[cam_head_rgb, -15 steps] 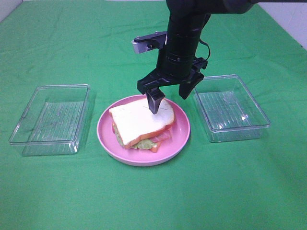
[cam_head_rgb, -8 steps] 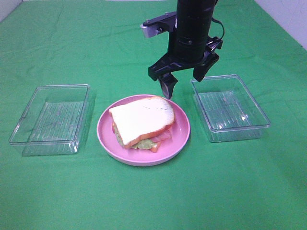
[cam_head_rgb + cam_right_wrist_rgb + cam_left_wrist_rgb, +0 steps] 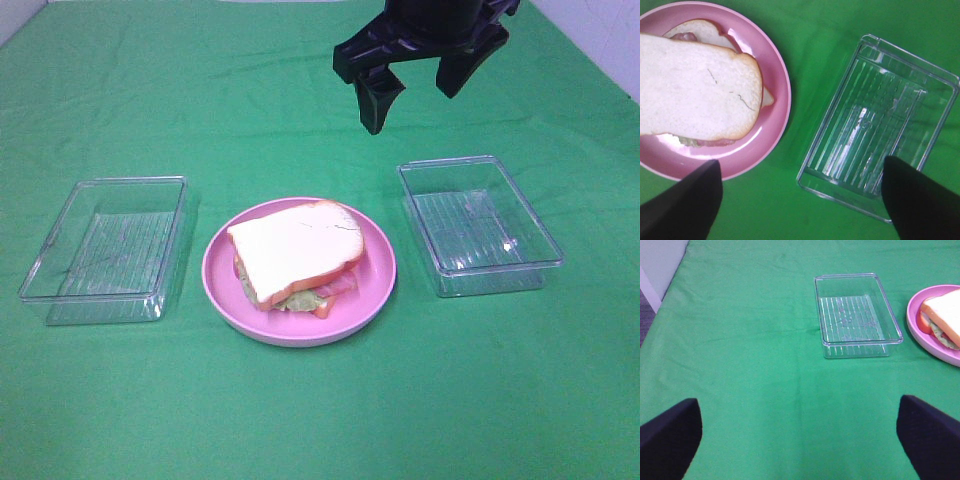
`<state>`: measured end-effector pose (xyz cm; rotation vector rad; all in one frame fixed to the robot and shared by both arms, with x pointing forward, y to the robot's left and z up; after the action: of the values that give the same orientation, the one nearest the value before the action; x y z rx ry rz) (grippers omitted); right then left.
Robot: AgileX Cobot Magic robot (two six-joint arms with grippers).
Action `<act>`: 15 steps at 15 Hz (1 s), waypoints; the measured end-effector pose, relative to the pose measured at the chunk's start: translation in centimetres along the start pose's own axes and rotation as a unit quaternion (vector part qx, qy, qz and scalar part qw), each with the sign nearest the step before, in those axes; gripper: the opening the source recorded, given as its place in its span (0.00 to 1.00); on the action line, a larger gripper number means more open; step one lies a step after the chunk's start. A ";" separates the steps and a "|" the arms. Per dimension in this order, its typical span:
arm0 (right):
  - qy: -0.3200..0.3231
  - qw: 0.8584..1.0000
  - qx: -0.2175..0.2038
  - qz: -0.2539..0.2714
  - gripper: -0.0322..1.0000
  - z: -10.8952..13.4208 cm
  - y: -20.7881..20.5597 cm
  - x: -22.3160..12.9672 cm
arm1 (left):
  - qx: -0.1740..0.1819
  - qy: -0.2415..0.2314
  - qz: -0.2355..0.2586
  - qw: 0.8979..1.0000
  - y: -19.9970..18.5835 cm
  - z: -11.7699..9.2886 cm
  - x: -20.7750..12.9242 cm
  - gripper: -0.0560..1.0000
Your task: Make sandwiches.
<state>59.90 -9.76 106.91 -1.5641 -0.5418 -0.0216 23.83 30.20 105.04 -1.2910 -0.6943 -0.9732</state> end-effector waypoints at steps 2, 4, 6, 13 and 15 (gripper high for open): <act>0.007 1.000 0.006 0.013 0.84 -0.2 -0.6 -1.5 | 0.000 0.000 0.000 1.000 0.0 0.0 0.0 0.99; 0.016 0.999 0.005 0.036 0.84 -0.8 -1.4 -4.5 | 0.000 0.000 0.000 1.000 0.0 0.0 0.0 0.99; 0.021 0.998 0.002 0.062 0.84 -1.4 -1.6 -7.7 | 0.000 0.000 0.000 1.000 0.0 0.0 0.0 0.99; 0.042 0.992 -0.008 0.116 0.84 -3.5 -2.9 -18.6 | 0.000 0.000 0.000 1.000 0.0 0.0 0.0 0.99; 0.054 0.991 -0.010 0.121 0.84 -4.3 -3.2 -22.2 | 0.000 0.000 -0.001 1.000 0.0 0.0 0.0 0.99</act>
<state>40.47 -21.07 102.72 -1.6291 -0.2659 0.0721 23.84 30.20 105.06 -1.2902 -0.6958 -0.9746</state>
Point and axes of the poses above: a point on each arm's last joint axis where the gripper is mounted, y pointing out along that axis toward the gripper, z along the wrist's bending axis when the last joint is at zero, x = y × z, the point moved 1 cm from there along y, pointing out along that axis toward the gripper, and after that the axes turned 13 degrees about y, right-handed, at the moved point
